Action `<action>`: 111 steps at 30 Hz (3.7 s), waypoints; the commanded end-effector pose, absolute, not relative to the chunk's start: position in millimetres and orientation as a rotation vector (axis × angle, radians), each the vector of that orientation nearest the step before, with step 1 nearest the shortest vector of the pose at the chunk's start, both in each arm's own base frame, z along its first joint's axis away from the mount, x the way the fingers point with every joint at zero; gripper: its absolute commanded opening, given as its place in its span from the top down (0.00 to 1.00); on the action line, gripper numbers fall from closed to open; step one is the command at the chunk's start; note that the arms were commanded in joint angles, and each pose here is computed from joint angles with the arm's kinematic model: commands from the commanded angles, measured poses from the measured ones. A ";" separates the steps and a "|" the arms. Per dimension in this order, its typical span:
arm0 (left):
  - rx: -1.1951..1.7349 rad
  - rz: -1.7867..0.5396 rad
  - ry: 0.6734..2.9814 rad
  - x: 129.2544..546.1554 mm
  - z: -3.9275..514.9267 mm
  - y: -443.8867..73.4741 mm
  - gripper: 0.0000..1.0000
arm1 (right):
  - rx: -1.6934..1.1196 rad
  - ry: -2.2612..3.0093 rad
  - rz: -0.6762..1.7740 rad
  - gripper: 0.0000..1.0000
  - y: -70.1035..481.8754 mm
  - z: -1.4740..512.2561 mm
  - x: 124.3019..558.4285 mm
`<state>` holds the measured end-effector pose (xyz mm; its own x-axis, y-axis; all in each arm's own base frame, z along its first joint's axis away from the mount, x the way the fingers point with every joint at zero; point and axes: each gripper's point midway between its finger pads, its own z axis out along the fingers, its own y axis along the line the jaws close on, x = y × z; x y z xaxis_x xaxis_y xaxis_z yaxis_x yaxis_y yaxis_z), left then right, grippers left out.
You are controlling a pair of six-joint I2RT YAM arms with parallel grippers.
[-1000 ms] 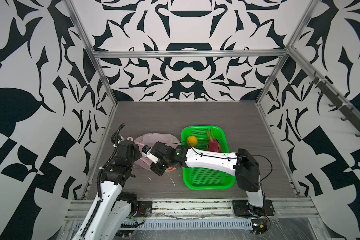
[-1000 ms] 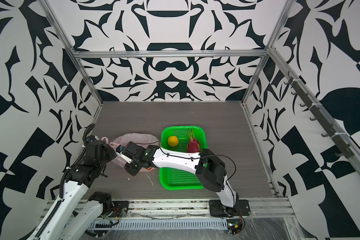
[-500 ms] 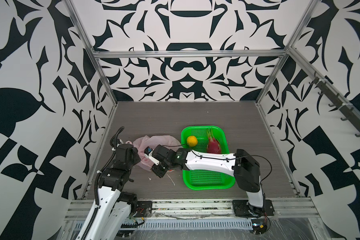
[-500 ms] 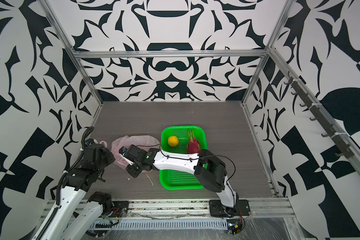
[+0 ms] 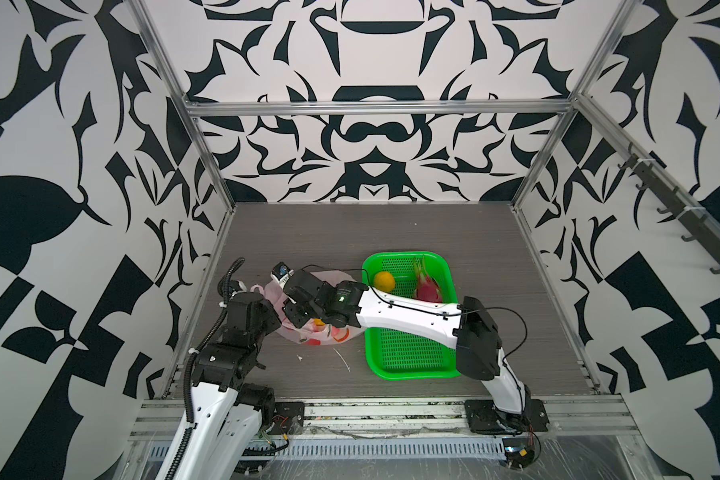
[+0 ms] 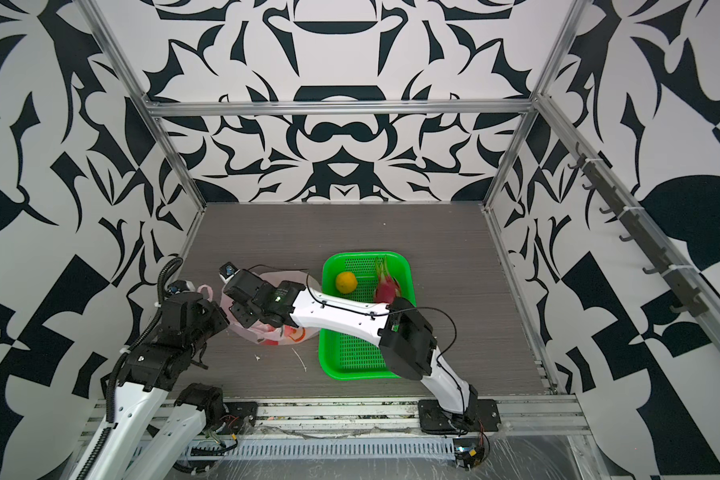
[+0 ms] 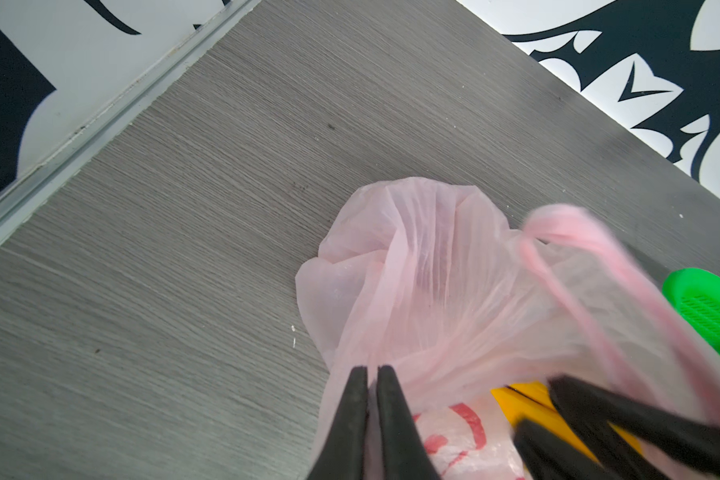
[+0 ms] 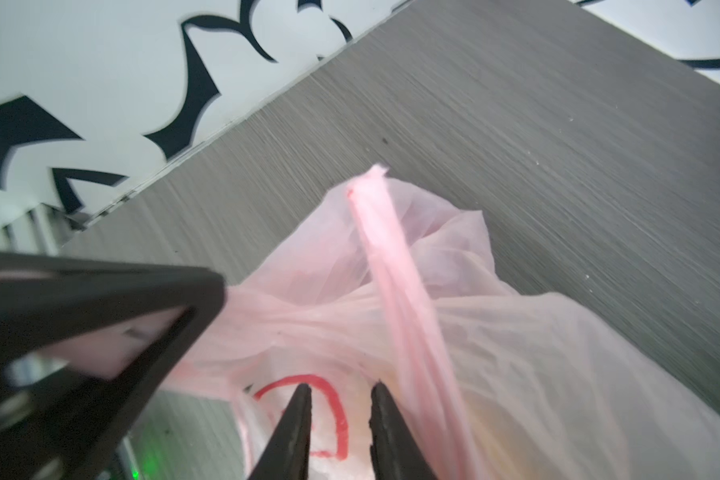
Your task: Untie the knot of the plastic bag and take out the fruit
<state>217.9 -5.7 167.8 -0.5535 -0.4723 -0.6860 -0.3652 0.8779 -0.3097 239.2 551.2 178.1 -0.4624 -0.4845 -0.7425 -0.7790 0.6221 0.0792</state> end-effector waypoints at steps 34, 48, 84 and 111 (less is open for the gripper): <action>-0.628 -0.244 2.246 218.8 188.3 -16.0 0.92 | -1.055 2.256 0.584 0.66 496.1 242.7 215.6; -0.637 -0.258 2.269 212.8 182.7 -17.7 0.93 | -1.115 2.298 0.608 0.88 531.8 180.7 211.1; -0.554 -0.273 2.262 231.1 205.0 -25.9 0.93 | -1.153 2.119 0.511 0.83 551.1 146.7 304.0; -0.513 -0.119 2.220 299.6 206.7 -15.3 0.97 | -1.351 1.845 0.592 0.40 547.4 152.2 323.9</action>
